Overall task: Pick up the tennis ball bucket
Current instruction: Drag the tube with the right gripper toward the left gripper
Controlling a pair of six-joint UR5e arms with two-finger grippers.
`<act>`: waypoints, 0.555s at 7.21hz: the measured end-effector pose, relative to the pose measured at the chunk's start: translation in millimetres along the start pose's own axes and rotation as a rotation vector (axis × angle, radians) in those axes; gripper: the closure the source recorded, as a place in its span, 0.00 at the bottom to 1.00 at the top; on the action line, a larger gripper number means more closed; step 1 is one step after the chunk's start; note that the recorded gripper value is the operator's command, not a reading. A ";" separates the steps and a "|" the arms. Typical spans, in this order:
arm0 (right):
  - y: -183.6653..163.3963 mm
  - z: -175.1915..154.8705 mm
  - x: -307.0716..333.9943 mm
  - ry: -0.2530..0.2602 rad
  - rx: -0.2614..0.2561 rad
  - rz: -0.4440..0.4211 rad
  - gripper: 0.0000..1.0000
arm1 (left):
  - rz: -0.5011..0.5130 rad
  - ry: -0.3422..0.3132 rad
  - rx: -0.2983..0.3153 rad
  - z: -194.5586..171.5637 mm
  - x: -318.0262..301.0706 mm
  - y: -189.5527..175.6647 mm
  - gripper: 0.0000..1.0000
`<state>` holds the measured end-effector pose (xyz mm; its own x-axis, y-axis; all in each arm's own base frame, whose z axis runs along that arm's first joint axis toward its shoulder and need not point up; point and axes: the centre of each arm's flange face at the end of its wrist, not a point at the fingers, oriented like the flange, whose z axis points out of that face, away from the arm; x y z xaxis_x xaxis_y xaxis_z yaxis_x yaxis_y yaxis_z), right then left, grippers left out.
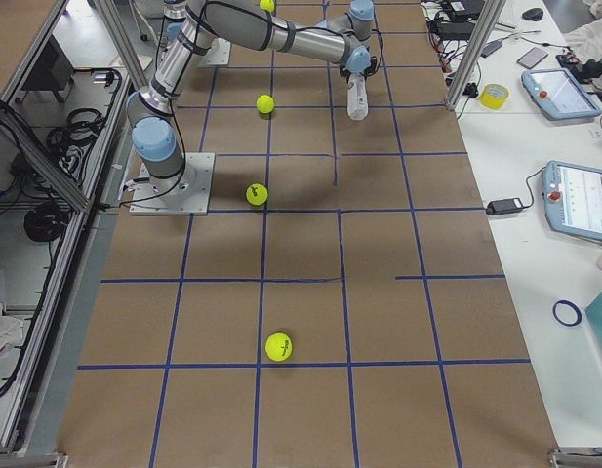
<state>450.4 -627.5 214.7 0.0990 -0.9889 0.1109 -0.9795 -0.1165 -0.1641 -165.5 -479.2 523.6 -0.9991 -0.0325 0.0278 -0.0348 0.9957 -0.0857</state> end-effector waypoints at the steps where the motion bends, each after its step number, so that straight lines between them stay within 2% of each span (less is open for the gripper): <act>1: -14.2 0.3 -6.5 -0.006 0.032 -0.042 0.83 | 0.000 0.000 0.000 -0.1 -0.3 0.0 0.00; 2: -21.0 0.6 -9.6 -0.010 0.051 -0.063 0.72 | -0.001 0.000 0.000 0.0 -0.4 0.1 0.00; 3: -23.1 0.2 -10.3 -0.008 0.056 -0.086 0.21 | -0.001 0.000 -0.001 0.3 -0.3 0.2 0.00; 4: -23.7 -1.1 -9.7 -0.004 0.059 -0.106 0.00 | -0.001 0.000 -0.001 0.5 -0.4 0.2 0.00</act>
<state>472.5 -615.0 218.5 0.2026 -0.9711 0.1264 -0.9516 -0.2257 -0.2087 -165.2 -479.1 523.1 -0.9991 -0.0335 0.0278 -0.0358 0.9958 -0.0843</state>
